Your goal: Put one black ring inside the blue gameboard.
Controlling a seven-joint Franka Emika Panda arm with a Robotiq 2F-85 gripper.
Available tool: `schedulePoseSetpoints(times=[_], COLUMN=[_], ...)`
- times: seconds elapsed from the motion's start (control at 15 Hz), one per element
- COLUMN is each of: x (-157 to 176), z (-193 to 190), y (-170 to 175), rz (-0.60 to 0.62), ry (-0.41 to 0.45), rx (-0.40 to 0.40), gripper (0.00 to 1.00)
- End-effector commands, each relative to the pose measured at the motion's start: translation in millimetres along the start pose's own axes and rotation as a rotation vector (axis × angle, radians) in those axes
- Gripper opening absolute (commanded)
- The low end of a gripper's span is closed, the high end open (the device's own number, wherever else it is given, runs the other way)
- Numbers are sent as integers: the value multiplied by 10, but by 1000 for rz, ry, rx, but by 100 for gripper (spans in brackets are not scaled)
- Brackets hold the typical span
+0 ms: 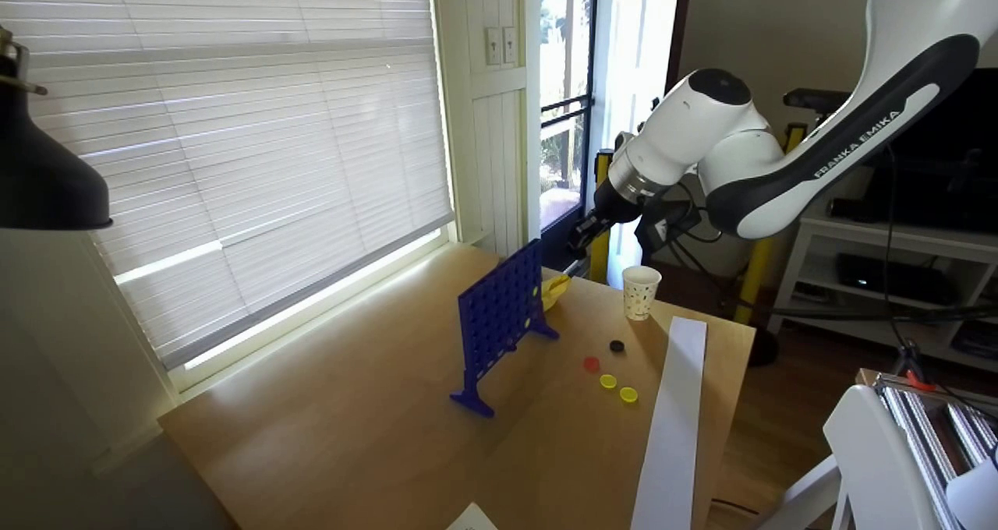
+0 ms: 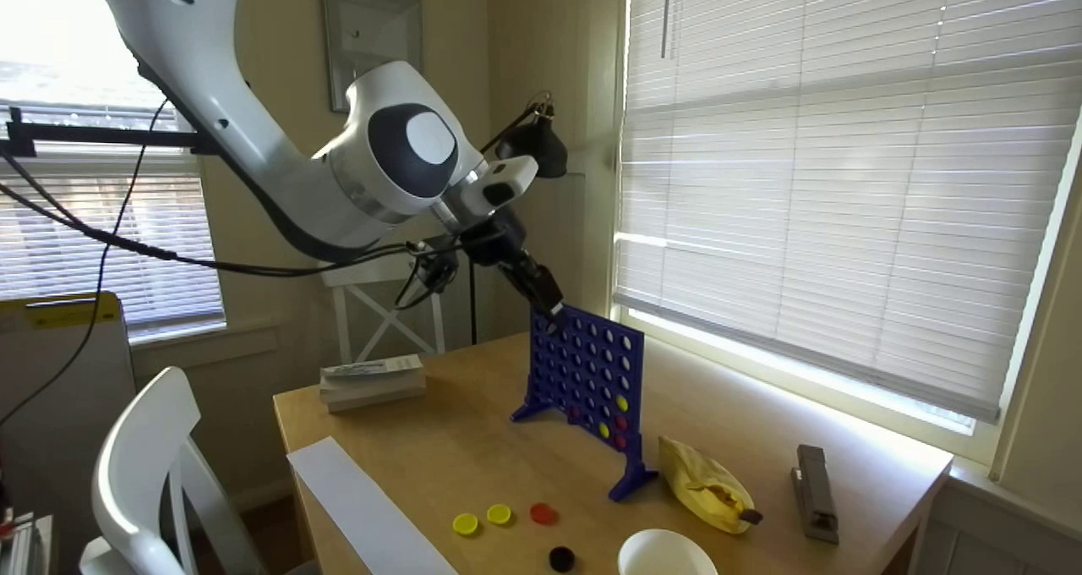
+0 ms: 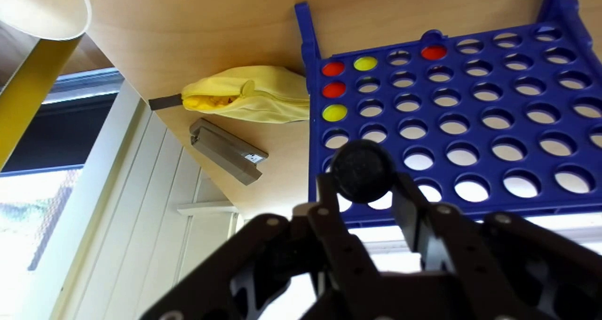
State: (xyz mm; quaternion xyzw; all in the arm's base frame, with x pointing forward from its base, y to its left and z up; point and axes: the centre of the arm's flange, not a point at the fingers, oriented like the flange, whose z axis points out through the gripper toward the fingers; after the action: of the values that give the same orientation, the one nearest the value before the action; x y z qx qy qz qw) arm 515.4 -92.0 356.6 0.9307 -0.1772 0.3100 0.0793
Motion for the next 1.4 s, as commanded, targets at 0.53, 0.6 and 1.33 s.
schedulePoseSetpoints(times=[0.53,0.6,1.33], x=[473,472,593], z=[-20,2,71], y=[-95,-101,-168], rz=[-89,-90,-142], ry=[263,264,273], rx=[60,68,98], gripper=[9,9,9])
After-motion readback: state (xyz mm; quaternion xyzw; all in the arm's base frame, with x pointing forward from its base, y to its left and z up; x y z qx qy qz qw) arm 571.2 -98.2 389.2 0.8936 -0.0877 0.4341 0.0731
